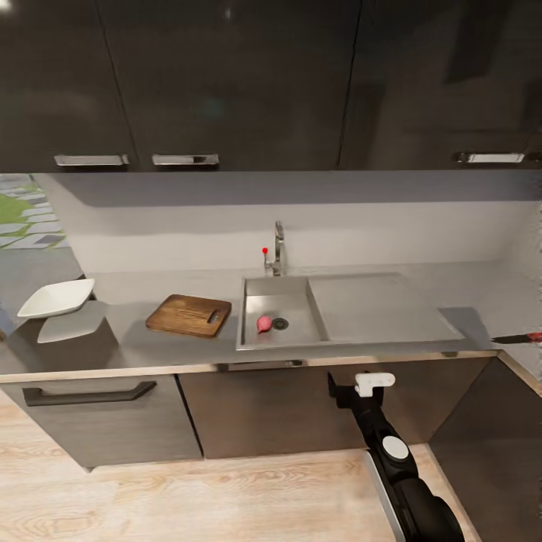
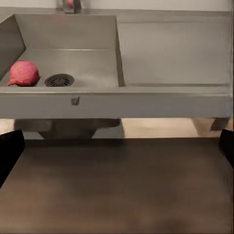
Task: In the kitchen, take the Vidalia onion out of the sink, dice it on the chopping board with the paring knife, put the diced onion into the bowl on the countertop, then place both the paring knife and the chopping board into the sink.
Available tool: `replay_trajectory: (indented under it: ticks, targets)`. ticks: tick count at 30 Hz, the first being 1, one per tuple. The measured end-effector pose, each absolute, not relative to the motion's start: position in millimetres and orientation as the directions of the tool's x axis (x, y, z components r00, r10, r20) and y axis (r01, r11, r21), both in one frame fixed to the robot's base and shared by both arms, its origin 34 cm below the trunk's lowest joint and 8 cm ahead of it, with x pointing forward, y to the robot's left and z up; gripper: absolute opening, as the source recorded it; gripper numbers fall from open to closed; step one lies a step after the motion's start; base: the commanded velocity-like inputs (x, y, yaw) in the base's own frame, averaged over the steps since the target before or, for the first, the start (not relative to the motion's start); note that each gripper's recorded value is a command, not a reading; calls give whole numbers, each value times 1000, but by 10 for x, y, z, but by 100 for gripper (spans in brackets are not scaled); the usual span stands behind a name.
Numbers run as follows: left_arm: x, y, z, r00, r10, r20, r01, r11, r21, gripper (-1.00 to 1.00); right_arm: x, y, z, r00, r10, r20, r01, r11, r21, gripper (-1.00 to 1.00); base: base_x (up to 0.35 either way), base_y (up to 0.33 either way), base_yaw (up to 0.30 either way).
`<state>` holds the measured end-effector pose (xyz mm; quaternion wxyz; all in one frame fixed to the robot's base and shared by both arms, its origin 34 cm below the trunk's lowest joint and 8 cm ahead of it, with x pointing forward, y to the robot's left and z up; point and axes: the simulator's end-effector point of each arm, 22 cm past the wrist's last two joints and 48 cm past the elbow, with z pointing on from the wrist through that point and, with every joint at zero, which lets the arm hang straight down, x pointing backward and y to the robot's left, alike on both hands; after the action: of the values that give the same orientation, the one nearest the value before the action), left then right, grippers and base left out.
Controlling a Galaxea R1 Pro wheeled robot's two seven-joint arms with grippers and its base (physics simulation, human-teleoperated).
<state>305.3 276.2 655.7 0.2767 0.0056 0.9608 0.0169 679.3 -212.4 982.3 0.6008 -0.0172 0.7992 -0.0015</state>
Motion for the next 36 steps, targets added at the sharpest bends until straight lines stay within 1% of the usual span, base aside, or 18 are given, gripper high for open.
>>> replay_trajectory:
  ticks: [11,20,25,29,32,36]
  targets:
    - [3059,2778,6560,-846,22,-533,2,999,38,100,6766,-2113,9713,-300,-32,-954,-29,999,-24,100,0,-288,0]
    - [3075,2818,6569,-844,25,-536,2,999,43,100,6609,-2037,9222,-393,-75,-916,-62,997,-55,100,0,-18,0]
    - [3080,2845,6572,-843,26,-537,1,999,47,100,6358,-1895,8679,-484,-117,-867,-115,991,-69,100,0,-1,0]
    - [3085,2852,6574,-843,26,-538,1,999,48,100,6204,-1843,8416,-488,-126,-864,-134,989,-69,100,0,0,0]
    - [3092,2857,6577,-842,25,-539,-2,999,48,100,5899,-1841,7984,-547,-137,-826,-151,986,-64,100,0,0,0]
    - [3091,2859,6576,-842,24,-538,-3,999,48,100,5599,-1863,7654,-583,-145,-799,-164,985,-59,100,0,0,0]
